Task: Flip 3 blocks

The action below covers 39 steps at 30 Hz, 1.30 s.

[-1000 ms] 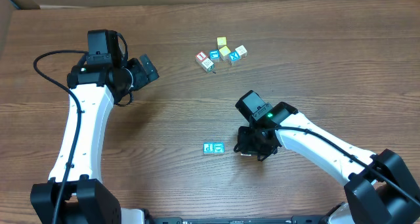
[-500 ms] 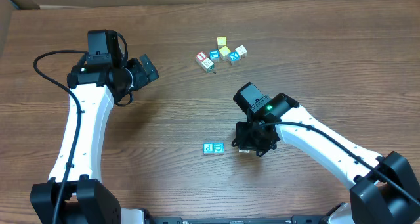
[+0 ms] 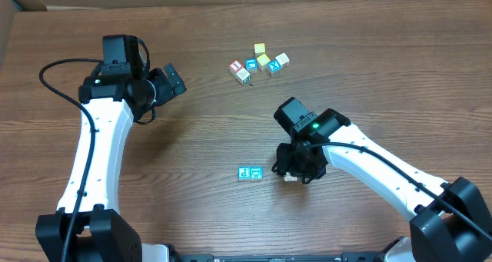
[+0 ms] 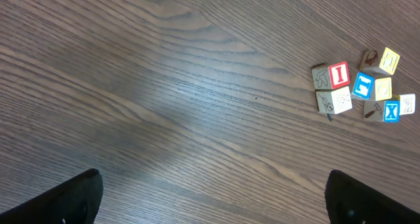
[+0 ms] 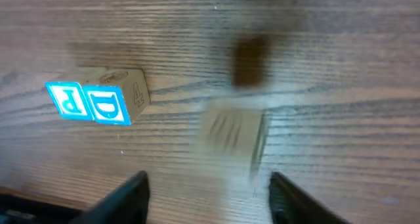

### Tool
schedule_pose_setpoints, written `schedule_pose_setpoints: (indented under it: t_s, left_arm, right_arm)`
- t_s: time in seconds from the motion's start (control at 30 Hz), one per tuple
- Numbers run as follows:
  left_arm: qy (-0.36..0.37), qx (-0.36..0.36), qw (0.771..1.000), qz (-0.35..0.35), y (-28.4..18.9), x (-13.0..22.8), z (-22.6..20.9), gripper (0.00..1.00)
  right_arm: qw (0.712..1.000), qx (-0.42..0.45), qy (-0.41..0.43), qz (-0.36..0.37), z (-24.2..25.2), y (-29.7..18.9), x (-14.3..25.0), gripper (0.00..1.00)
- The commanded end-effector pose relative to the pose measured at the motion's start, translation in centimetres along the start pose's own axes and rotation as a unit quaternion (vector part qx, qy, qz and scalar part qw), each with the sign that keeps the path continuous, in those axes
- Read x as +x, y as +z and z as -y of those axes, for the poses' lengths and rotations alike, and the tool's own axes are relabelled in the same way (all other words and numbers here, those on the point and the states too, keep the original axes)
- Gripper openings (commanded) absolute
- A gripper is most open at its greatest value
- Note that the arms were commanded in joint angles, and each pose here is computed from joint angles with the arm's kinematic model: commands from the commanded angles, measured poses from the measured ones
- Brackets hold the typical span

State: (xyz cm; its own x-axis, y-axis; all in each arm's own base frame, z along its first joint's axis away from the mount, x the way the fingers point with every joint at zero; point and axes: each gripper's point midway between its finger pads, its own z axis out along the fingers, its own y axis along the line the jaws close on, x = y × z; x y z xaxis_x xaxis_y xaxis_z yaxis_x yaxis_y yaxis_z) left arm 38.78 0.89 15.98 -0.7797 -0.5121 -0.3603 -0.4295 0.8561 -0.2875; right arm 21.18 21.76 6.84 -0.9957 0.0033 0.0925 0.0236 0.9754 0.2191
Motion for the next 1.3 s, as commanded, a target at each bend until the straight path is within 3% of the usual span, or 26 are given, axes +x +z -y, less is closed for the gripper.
schedule_pose_setpoints:
  t_s: [0.0, 0.2, 0.37, 0.57, 0.7, 0.87, 1.27]
  left_arm:
    - [0.005, 0.001, 1.0, 0.008, -0.4, -0.4, 0.0, 1.0]
    - [0.005, 0.001, 1.0, 0.008, -0.4, -0.4, 0.0, 1.0]
    - [0.005, 0.001, 1.0, 0.008, -0.4, -0.4, 0.0, 1.0]
    - [0.005, 0.001, 1.0, 0.008, -0.4, -0.4, 0.0, 1.0]
    - [0.005, 0.001, 1.0, 0.008, -0.4, -0.4, 0.0, 1.0]
    - [0.005, 0.001, 1.0, 0.008, -0.4, -0.4, 0.0, 1.0]
    - [0.005, 0.001, 1.0, 0.008, -0.4, -0.4, 0.0, 1.0]
  right_arm:
    - [1.0, -0.009, -0.006, 0.016, -0.8, -0.7, -0.7, 0.67]
    - [1.0, -0.001, -0.005, 0.016, -0.4, -0.6, -0.7, 0.68]
    - [0.996, 0.077, 0.001, 0.053, 2.5, -0.9, -1.7, 0.66]
    - [0.994, 0.078, 0.037, 0.065, 4.2, -1.5, -3.3, 0.63]
    - [0.991, 0.084, 0.085, 0.06, 6.8, -2.1, -4.2, 0.52]
    - [0.985, 0.098, 0.137, 0.038, 9.9, -2.7, -4.0, 0.04]
    - [0.981, 0.076, 0.178, 0.006, 11.2, 2.0, -1.7, 0.04]
